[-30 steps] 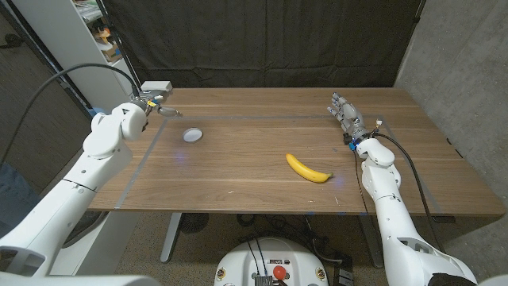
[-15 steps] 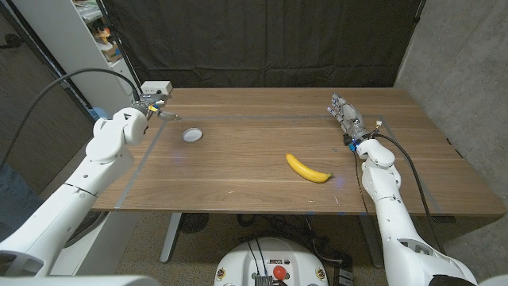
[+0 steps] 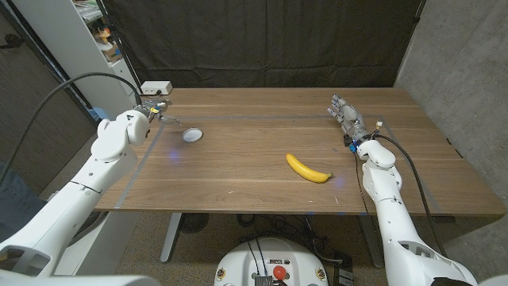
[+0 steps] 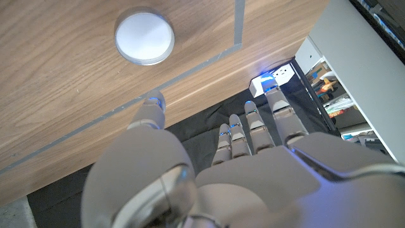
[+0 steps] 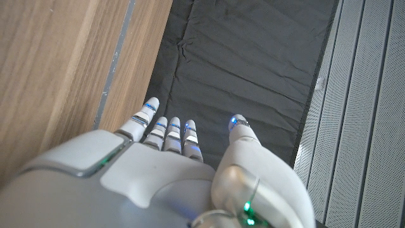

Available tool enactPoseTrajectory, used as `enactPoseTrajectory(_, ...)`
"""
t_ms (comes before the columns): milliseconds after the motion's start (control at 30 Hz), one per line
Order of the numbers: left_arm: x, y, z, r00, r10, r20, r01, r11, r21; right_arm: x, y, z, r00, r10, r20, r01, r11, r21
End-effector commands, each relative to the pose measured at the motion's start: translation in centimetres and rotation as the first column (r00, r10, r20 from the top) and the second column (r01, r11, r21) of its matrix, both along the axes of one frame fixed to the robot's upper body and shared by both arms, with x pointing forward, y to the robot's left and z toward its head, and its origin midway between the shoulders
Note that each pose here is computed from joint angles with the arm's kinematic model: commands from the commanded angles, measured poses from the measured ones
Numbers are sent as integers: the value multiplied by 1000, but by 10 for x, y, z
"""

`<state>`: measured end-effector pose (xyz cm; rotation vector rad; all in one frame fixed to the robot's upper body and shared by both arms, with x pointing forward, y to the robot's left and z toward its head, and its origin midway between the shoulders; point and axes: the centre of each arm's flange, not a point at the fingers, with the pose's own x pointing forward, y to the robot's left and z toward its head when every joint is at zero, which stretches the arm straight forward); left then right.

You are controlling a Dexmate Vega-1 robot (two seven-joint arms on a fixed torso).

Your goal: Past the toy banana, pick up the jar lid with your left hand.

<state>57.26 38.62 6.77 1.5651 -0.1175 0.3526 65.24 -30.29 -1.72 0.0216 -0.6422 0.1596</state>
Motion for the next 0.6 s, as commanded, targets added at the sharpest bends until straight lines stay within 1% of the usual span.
enactPoseTrajectory(33,11,-6,3,999,6,-48,-6,1000,10,-3,-2,-3,1000,-4,2,4,1000,8)
enactPoseTrajectory(267,13,-8,4,998,7,-56,-6,1000,22,-5,-1,-3,1000,-5,8,5,1000,7)
enactPoseTrajectory(600,17,-12,1,998,7,-55,-5,1000,31,-7,-1,-2,1000,-7,14,7,1000,10)
